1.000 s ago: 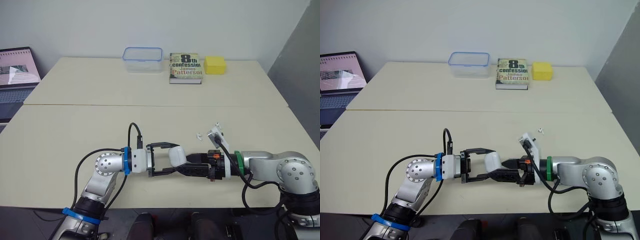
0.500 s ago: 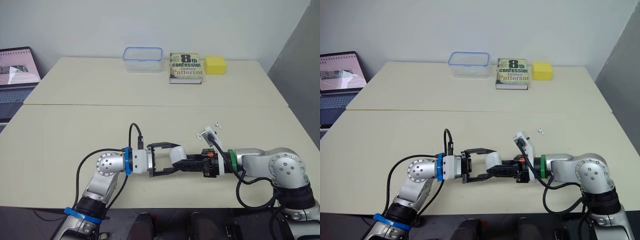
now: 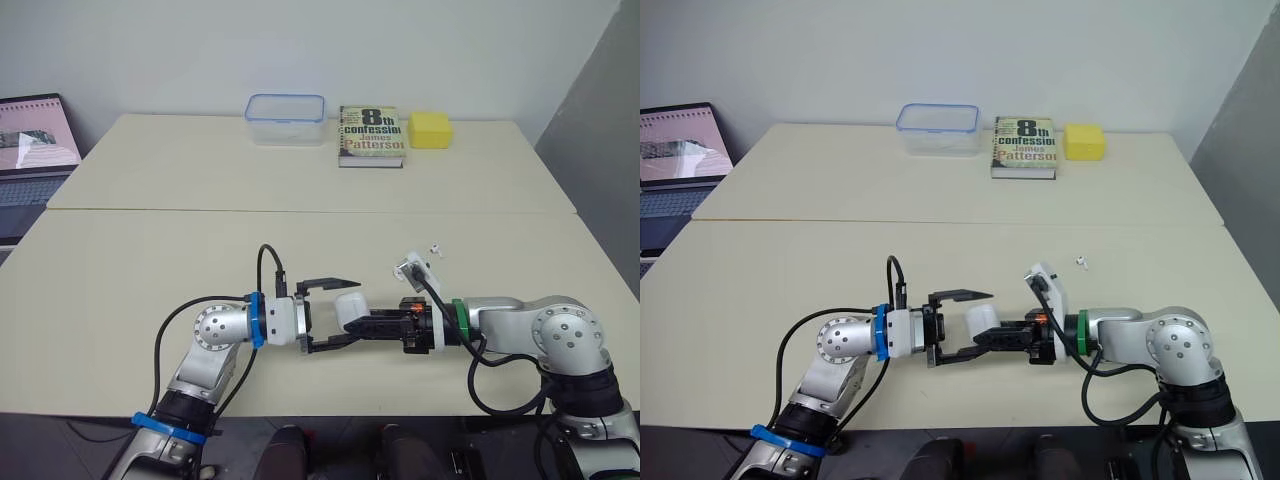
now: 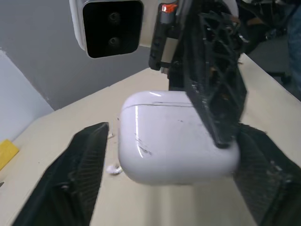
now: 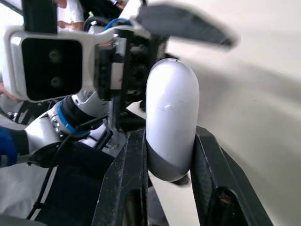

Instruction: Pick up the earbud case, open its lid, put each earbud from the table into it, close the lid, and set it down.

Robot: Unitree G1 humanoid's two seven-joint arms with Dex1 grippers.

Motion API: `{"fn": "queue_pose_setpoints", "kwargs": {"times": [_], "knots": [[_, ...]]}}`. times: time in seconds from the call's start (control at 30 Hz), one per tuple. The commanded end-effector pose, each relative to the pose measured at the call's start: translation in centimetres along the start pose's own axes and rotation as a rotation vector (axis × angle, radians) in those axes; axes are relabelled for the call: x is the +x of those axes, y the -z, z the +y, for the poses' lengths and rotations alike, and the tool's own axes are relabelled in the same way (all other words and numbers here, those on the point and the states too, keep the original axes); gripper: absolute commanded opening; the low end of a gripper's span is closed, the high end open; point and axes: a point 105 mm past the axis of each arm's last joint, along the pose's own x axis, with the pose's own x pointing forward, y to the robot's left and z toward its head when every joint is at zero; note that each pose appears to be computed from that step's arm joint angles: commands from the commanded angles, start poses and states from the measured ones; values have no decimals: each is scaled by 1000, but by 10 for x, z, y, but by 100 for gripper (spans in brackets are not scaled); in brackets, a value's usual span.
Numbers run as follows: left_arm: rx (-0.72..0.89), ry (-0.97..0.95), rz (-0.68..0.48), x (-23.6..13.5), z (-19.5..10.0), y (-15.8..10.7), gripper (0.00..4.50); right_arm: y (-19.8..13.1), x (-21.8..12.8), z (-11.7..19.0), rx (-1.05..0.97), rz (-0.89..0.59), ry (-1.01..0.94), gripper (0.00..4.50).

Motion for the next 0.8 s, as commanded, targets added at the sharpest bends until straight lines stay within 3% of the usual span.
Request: {"fn": "queue_pose_setpoints", "kwargs": {"times": [0.03,0.2,0.33,0.53,0.8], "knots": [[-29,40,55,-3,0,5,450,-6,-2,9,-41,5,-36,79],[-347,44,271,-31,1,31,450,-16,-19,-4,-216,95,90,79],[-533,73,367,-39,0,27,450,-22,-31,-13,-531,255,189,79],[-495,53,400,-14,11,15,450,-12,-32,-22,-788,427,181,79],[-413,146,399,16,11,-2,450,-10,-26,-23,-838,448,140,79]]}}
